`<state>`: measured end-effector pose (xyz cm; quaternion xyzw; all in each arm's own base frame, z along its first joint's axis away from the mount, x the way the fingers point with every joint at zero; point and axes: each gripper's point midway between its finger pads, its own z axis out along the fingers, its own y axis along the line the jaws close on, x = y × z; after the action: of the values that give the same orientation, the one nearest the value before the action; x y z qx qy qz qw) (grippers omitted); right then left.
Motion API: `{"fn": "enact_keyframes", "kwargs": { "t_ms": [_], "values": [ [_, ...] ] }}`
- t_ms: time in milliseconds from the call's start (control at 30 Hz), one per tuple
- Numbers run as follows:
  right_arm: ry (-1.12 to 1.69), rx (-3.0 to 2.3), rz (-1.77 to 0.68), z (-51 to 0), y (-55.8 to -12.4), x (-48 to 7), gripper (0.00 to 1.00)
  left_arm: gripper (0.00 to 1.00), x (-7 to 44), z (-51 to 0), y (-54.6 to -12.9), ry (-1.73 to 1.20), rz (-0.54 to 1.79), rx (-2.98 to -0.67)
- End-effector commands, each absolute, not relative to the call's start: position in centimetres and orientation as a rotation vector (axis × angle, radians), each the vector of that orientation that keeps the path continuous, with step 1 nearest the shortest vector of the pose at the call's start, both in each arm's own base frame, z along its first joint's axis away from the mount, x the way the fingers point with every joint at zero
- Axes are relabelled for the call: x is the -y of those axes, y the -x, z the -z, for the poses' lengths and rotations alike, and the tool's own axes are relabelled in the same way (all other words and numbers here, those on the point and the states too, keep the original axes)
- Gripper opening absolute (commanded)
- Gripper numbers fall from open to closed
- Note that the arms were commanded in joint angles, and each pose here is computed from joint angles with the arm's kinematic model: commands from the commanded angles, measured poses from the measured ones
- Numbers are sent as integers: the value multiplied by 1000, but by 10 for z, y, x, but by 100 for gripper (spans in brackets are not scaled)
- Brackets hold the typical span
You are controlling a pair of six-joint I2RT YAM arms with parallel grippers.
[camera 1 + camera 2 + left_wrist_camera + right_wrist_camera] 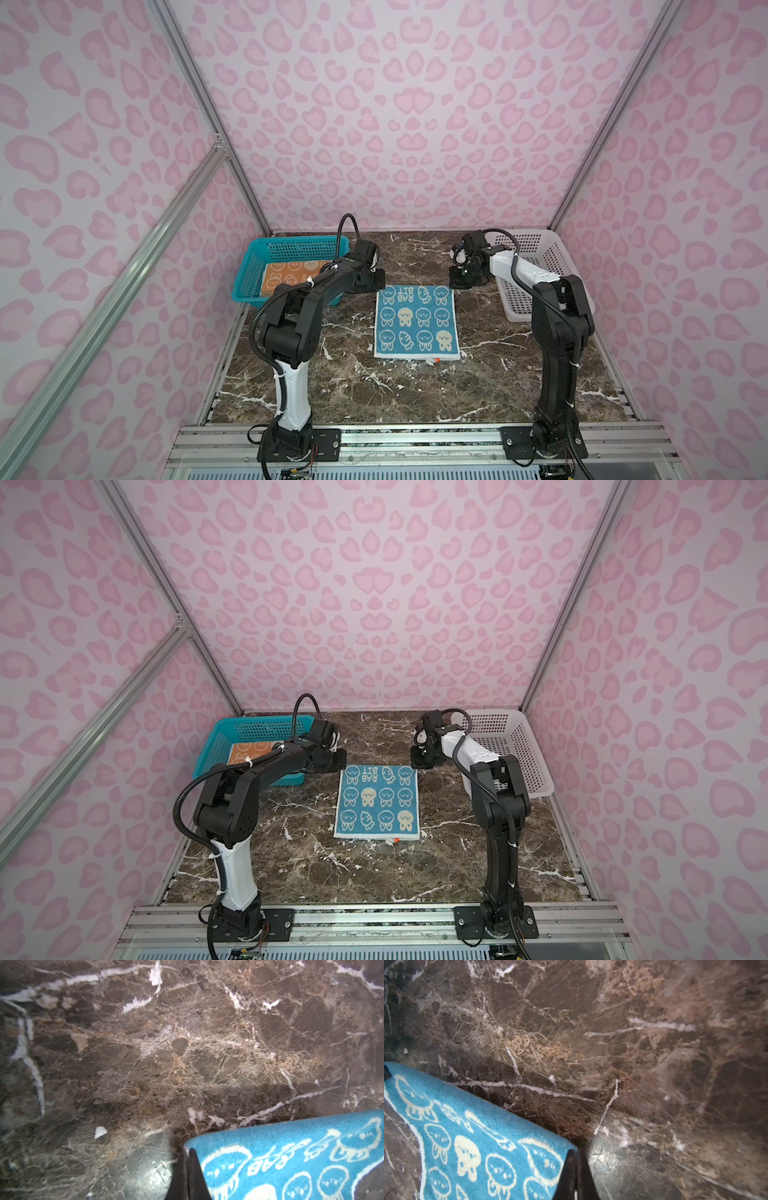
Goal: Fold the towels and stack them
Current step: 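Lift the far edge and fold it toward the robot with both grippers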
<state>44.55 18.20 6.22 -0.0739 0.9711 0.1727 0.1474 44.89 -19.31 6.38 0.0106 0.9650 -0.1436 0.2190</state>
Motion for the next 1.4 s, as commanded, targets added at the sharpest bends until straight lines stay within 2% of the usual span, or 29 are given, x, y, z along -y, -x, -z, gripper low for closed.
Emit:
{"fn": "enact_keyframes", "kwargs": {
  "t_ms": [0,267,667,1000,1167,1367],
  "values": [
    [200,-2797,-513,-65,-441,-183,0,3,193,-73,-449,-27,408,-2646],
    [185,-2750,-550,-89,-428,-182,0,4,185,-98,-437,-7,413,-2599],
    [168,-2738,-579,-95,-370,-178,0,3,167,-88,-370,93,440,-2613],
    [149,-2856,-562,-37,-317,-179,0,3,171,-42,-311,122,468,-2705],
    [103,-2900,-569,-12,-309,-179,0,3,183,-30,-307,104,471,-2729],
    [65,-2904,-595,-6,-319,-186,0,3,185,-13,-319,96,415,-2774]
  ]
}}
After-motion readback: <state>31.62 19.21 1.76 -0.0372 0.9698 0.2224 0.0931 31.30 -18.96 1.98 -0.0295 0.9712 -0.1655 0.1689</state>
